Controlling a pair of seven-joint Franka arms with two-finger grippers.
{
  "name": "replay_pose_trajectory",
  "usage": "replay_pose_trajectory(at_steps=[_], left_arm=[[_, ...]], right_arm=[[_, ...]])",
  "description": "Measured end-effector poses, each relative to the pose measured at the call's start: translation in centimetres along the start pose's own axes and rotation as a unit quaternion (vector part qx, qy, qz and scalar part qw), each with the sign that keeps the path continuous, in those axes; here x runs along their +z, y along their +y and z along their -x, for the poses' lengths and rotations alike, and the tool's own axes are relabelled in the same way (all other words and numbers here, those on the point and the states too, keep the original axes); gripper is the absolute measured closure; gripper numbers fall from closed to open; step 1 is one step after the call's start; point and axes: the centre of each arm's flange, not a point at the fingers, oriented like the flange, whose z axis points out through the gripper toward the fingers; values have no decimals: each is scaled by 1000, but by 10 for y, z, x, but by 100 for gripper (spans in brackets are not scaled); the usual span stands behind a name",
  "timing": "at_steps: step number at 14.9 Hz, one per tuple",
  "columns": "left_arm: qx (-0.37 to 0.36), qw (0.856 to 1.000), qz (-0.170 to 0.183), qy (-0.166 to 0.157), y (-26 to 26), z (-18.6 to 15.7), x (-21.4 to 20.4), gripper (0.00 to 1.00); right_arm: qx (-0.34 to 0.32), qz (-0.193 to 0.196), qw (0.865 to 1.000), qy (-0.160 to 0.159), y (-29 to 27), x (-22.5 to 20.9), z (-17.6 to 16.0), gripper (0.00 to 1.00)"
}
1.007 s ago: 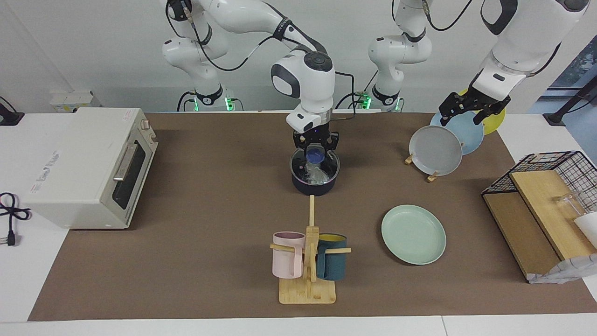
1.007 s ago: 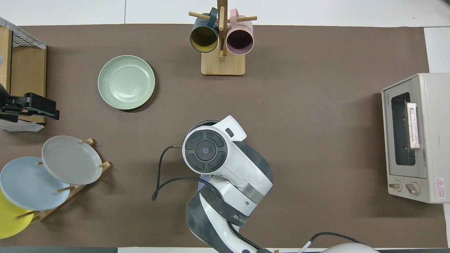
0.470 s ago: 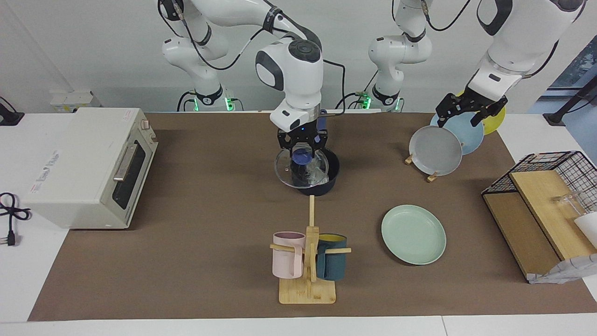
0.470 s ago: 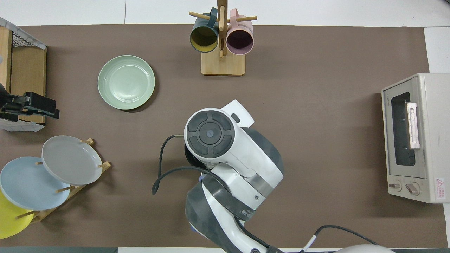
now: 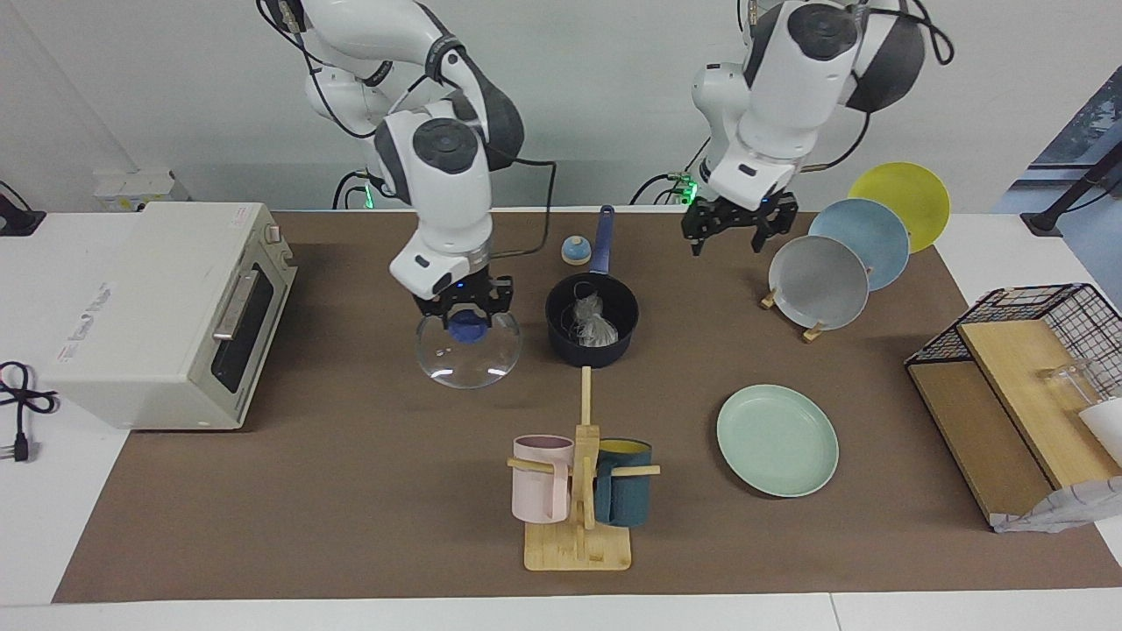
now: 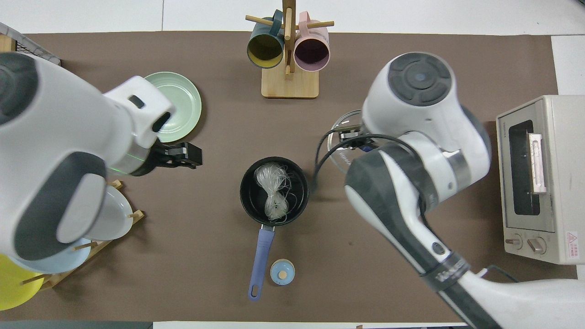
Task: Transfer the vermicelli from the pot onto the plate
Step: 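Carry the lid away with the right gripper while the left gripper reaches the pot, then grasp the vermicelli with the left gripper while the right gripper sets the lid down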
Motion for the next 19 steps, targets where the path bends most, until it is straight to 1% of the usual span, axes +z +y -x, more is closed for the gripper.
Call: replay_pose_trajectory(at_steps=[2,3,5,7,9,12,15,17,19], left_arm=[[0,1000,2,3,44,23,44,0],[6,1000,5,6,63,33,68,0],[14,1000,9,6,90,46,117,0],[17,1000,9,2,108,51,152,0],[20,1000,9,-1,118,51,174,0],[20,1000,12,1,122,48,194,0],[25,1000,10,-3,129,49,216,0],[28,1000,9,-6,133,51,230,0],[29,1000,10,-5,135,51,233,3]], right_arm=[[-12,1,1000,-14,60,18,-4,34],[-16,0,1000,-13,80,29,-3,34],[-17,-3,1000,-4,102,57,5,34],[-10,-15,1000,-7,100,80,21,34],[-9,-22,1000,-9,94,90,35,34],[-6,-24,999,21,92,104,48,34],[-6,-21,1000,21,92,123,65,34],[-10,-20,999,27,94,127,71,34],[-21,-19,999,26,100,130,73,34]])
